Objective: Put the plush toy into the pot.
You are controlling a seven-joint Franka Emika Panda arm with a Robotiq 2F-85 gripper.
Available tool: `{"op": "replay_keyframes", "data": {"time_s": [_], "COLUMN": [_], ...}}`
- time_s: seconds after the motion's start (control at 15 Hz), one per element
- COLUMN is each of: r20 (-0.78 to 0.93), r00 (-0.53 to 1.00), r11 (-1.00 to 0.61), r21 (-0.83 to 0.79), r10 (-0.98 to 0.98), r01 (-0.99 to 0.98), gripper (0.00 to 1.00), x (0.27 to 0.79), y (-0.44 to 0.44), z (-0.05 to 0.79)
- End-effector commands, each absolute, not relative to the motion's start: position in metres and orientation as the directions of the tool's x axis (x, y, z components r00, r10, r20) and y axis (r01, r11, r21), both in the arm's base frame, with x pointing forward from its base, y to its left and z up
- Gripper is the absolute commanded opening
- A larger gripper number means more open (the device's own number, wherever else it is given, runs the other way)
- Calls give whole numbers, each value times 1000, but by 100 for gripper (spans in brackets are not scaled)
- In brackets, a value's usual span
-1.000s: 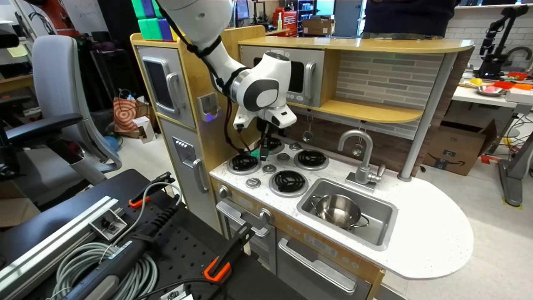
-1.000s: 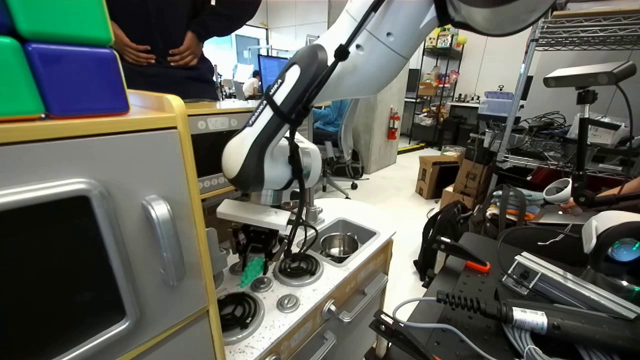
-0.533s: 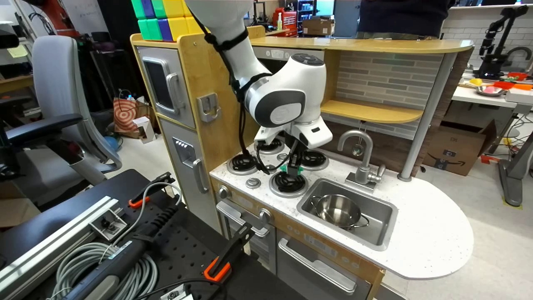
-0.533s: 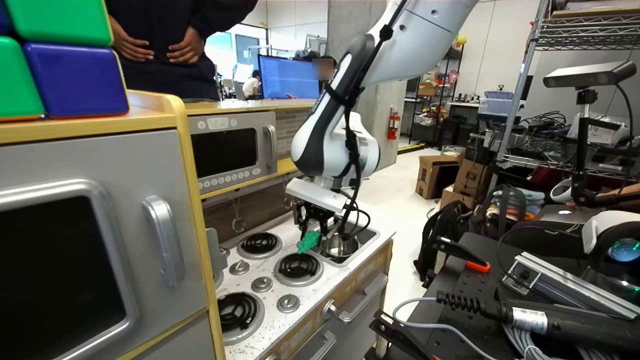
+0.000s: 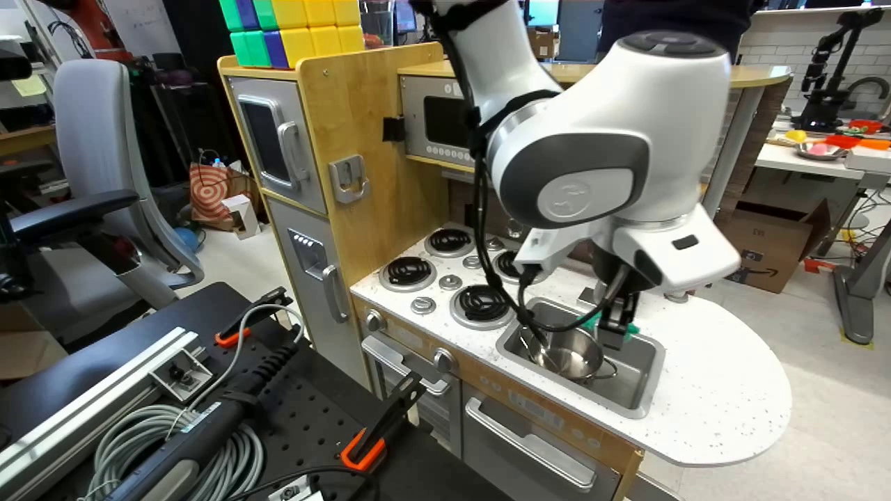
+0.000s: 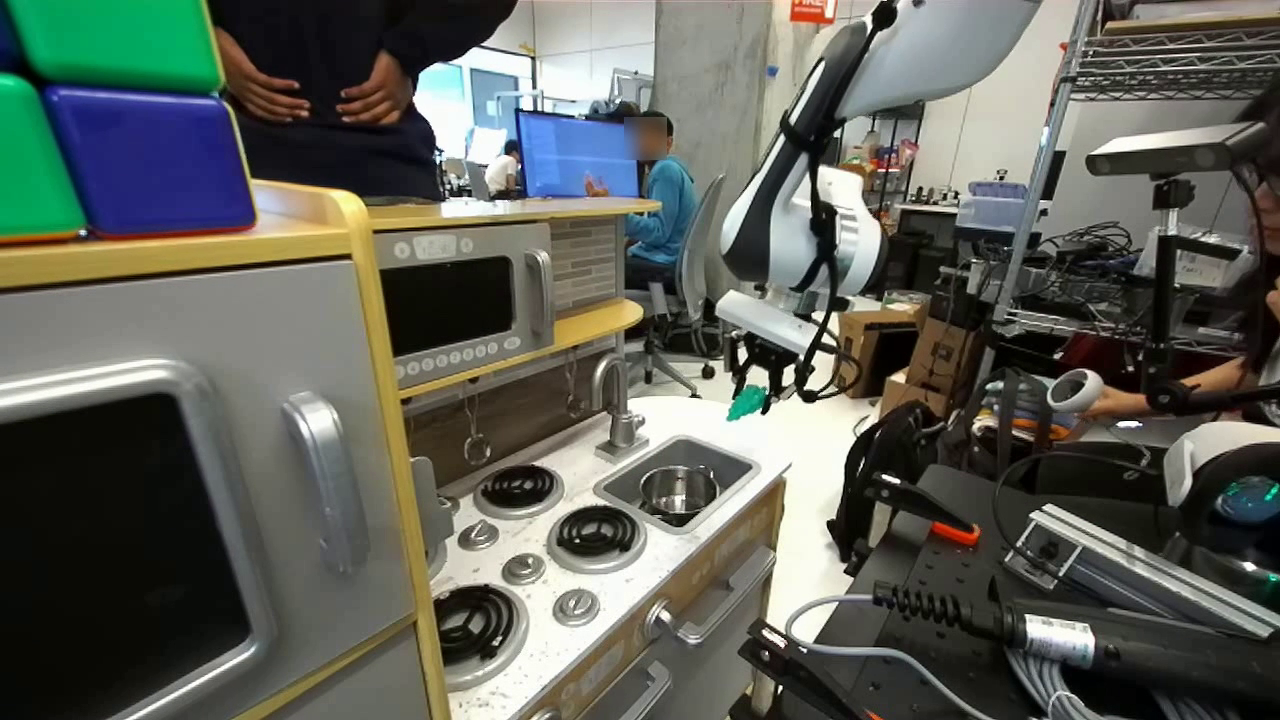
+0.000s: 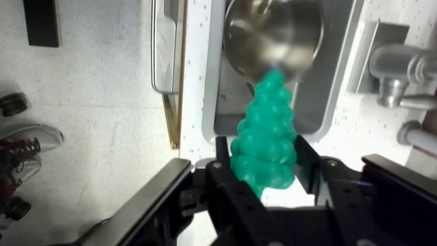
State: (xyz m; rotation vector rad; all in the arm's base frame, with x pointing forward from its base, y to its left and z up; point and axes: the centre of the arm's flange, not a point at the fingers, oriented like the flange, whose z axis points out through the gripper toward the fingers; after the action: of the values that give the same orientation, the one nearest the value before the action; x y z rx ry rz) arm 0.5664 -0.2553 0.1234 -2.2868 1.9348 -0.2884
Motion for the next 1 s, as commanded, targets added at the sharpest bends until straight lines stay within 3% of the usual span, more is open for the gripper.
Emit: {"op": "replay_keyframes", "data": {"time_s": [0.0,0.93], "r20": [98,52], "r00": [158,242], "r11": [-178,-247], "r21": [-253,-249], "r10": [-983,-969], "r01": [-951,-937], "gripper": [23,23], "x": [572,644], "y": [-275,-193], "z": [148,94]}}
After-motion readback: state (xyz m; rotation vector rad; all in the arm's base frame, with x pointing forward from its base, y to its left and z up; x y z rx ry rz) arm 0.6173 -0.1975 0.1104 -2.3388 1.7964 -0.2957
